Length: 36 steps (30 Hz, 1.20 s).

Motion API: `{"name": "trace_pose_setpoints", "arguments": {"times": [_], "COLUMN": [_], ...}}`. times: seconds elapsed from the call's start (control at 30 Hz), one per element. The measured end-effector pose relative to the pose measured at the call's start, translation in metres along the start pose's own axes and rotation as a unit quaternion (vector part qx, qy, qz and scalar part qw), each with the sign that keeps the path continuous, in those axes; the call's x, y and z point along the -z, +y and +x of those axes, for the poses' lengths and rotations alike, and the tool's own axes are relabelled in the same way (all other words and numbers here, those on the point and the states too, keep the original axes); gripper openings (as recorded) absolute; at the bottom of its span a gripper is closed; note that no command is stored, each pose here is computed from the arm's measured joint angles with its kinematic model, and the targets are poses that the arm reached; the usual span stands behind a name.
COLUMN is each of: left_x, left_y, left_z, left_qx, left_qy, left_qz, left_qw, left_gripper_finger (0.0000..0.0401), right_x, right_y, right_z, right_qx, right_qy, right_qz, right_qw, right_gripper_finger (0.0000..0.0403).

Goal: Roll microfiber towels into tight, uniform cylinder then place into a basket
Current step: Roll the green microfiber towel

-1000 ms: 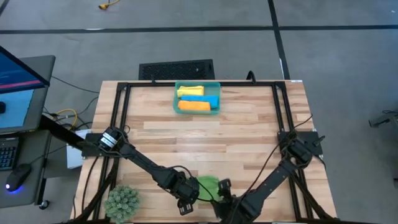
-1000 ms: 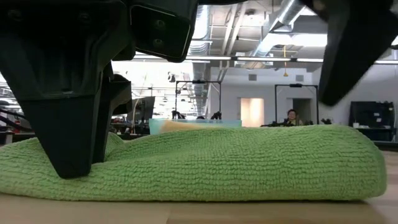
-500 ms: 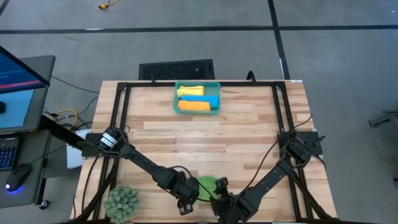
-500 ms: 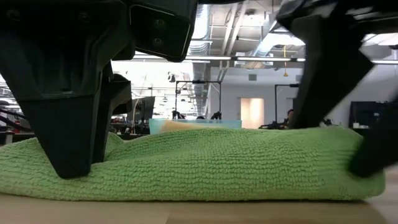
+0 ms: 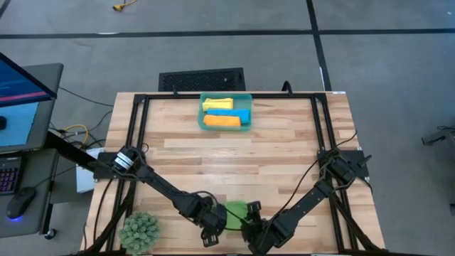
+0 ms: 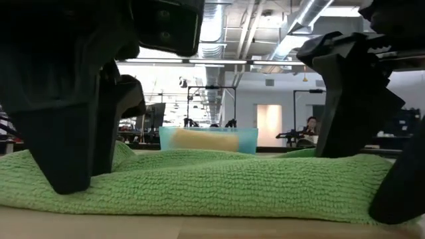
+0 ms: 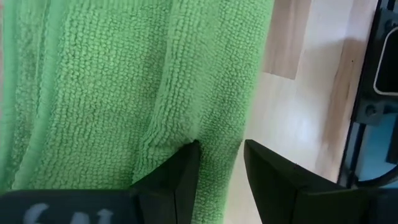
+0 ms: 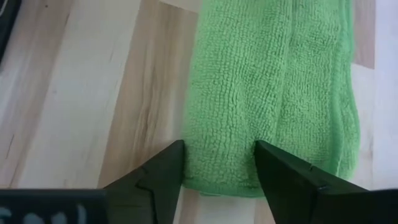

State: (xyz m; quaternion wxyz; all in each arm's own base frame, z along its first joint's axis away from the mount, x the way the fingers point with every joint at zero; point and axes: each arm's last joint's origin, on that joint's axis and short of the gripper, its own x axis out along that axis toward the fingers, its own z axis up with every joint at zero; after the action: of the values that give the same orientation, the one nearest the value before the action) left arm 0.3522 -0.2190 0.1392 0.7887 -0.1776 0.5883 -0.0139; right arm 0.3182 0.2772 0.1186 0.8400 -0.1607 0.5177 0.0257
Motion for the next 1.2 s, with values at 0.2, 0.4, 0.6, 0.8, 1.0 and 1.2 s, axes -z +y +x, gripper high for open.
{"name": "trace_pose_setpoints", "arguments": {"times": [0.2, 0.4, 0.6, 0.8, 1.0, 1.2], "left_x": [0.007, 0.023, 0.043, 0.067, 0.086, 0.082], "left_y": [-0.009, -0.025, -0.039, -0.057, -0.066, -0.063], "left_z": [-0.002, -0.003, -0.006, -0.009, -0.010, -0.007], "left_qx": [-0.044, -0.083, -0.112, -0.157, -0.227, -0.210], "left_qy": [-0.045, -0.081, -0.103, -0.153, -0.212, -0.187], "left_qz": [0.062, 0.133, 0.180, 0.236, 0.300, 0.328], "left_qw": [0.996, 0.984, 0.972, 0.947, 0.902, 0.902], "left_gripper_finger": [0.0127, 0.0127, 0.0127, 0.0127, 0.0127, 0.0127], "right_x": [0.000, 0.001, 0.002, 0.002, 0.002, 0.001], "right_y": [0.001, 0.000, 0.000, 0.000, 0.000, 0.001], "right_z": [0.001, 0.002, 0.002, 0.003, 0.003, 0.003], "right_qx": [-0.005, 0.000, 0.001, -0.002, -0.005, -0.007], "right_qy": [0.001, 0.004, 0.005, 0.007, 0.006, 0.004], "right_qz": [0.001, -0.001, -0.002, -0.002, -0.001, 0.000], "right_qw": [1.000, 1.000, 1.000, 1.000, 1.000, 1.000], "right_gripper_finger": [0.0172, 0.0087, 0.0034, 0.0041, 0.0050, 0.0040]}}
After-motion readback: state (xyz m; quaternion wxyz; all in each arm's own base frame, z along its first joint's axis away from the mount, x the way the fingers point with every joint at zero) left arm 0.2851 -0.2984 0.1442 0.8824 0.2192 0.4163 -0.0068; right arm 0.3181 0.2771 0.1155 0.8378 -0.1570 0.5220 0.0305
